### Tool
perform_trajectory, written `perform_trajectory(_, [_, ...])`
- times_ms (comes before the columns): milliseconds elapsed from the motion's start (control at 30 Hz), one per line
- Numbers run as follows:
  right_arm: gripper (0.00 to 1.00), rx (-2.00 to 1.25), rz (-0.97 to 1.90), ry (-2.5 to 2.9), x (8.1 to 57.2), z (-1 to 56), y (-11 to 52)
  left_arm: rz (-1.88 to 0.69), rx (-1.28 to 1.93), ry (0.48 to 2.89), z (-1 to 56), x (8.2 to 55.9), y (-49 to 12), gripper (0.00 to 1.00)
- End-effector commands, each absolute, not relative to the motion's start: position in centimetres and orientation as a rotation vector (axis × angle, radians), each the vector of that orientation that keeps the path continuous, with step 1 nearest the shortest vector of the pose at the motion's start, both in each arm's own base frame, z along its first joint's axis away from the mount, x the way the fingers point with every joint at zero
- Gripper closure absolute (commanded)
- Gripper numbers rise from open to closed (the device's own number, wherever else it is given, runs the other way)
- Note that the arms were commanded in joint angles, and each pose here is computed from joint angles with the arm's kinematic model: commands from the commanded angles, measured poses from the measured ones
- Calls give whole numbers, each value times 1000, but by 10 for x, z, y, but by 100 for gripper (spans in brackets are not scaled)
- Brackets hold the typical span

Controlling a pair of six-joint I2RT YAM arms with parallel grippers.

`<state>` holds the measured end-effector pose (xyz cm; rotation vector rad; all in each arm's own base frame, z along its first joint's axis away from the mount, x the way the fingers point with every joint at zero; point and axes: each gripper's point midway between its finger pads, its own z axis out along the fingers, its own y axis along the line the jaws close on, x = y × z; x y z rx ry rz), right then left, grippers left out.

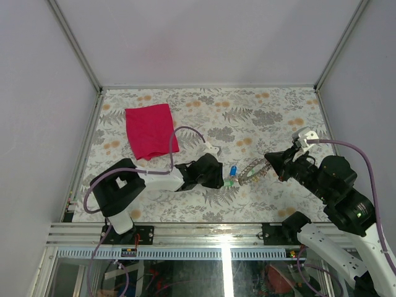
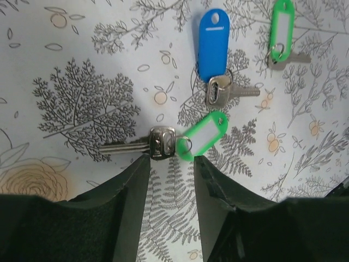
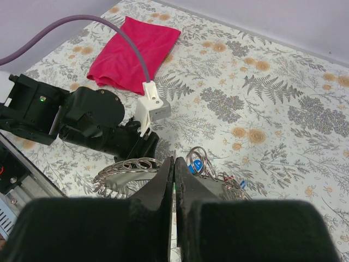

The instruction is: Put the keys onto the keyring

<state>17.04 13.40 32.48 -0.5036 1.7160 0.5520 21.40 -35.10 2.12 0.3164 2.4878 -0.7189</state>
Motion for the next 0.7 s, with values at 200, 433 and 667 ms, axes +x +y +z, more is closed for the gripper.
perform_trajectory(200, [100,-489,595,1624,171,350,140,-731,272,2499,1,237,-344,65])
perform_trajectory(433, [100,-482,597,1630,170,349,139,-702,286,2508,-8,254,-340,70])
perform_trajectory(667, [100,-479,591,1629,169,349,137,-679,306,2521,-16,265,-341,71])
